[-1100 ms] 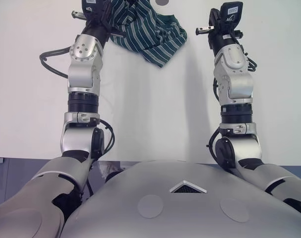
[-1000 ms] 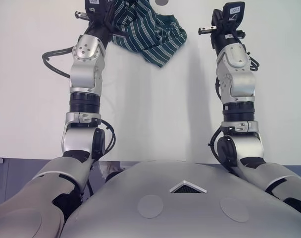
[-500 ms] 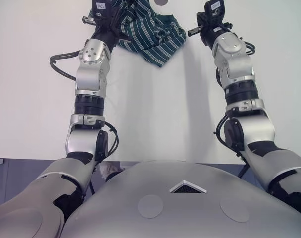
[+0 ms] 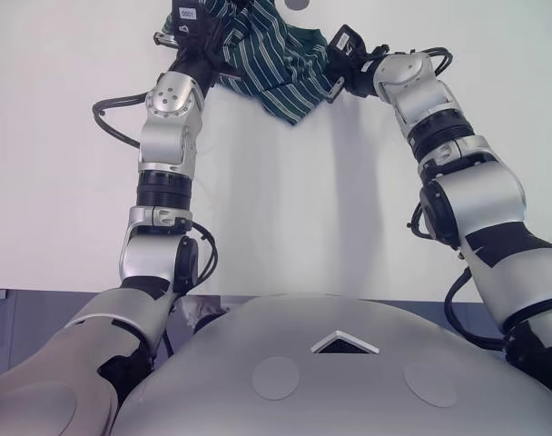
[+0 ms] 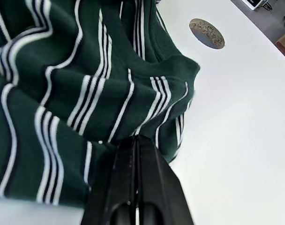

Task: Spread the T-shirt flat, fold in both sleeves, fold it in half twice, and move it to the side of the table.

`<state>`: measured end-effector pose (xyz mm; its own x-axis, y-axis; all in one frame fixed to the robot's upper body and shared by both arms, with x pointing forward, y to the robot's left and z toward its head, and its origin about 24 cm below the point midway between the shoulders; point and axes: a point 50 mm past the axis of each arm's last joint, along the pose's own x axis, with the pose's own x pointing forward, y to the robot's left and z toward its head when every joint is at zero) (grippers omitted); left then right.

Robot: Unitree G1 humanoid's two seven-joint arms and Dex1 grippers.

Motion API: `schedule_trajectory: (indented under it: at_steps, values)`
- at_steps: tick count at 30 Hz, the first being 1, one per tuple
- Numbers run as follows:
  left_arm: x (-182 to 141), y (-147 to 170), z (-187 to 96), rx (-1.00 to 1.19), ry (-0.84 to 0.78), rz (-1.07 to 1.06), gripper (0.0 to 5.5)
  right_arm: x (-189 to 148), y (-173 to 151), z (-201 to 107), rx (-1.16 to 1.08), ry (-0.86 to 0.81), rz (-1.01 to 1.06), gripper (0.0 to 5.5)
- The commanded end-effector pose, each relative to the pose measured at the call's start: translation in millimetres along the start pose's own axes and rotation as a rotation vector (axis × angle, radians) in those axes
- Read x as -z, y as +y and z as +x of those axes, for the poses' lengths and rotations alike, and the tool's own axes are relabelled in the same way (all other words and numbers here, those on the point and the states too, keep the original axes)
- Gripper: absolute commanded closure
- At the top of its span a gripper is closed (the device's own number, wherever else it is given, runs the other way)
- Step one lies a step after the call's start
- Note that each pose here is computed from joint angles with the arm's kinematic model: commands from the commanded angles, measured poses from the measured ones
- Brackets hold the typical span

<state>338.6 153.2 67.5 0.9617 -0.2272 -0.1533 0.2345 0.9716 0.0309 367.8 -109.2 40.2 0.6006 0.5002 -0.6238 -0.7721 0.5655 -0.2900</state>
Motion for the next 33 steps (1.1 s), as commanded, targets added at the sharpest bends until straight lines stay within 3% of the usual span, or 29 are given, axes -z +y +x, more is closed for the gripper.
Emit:
schedule_trajectory:
  at_steps: [1,5,9,12,14,16,21,24,26,30,33]
  values:
    - [7,5,-6,-0.011,0.033,0.024,5.50,19,26,-7,-0.279,0.091,-0.212,5.46]
    - [12,17,-14,-0.066,0.043,0.016,5.50,0,60,-41,-0.572,-0.028,-0.353,5.46]
    - [14,25,-18,-0.096,0.050,0.022,5.50,-38,97,-71,-0.759,-0.254,-0.313,5.46]
    - [11,29,-17,-0.101,0.044,0.033,5.50,-73,104,-81,-0.771,-0.446,-0.202,5.46]
    - [8,30,-18,-0.092,0.038,0.047,5.50,-90,79,-81,-0.643,-0.542,-0.079,5.46]
    - [5,28,-22,-0.018,0.025,0.080,5.50,-90,43,-73,-0.451,-0.528,-0.003,5.46]
    - [-1,-33,-48,0.538,0.030,0.211,5.50,-59,-16,-55,-0.035,-0.386,0.075,5.46]
    - [0,-73,-53,0.710,0.163,0.122,5.24,-37,-39,-50,0.202,-0.341,0.244,5.50]
    - [16,-88,-52,0.761,0.314,0.203,4.84,-24,-45,-50,0.278,-0.316,0.306,5.50]
    - [39,-89,-49,0.767,0.537,0.424,4.67,-8,-49,-52,0.342,-0.301,0.372,5.50]
    - [51,-61,-63,0.773,0.658,0.537,4.67,-2,-47,-51,0.350,-0.289,0.385,5.50]
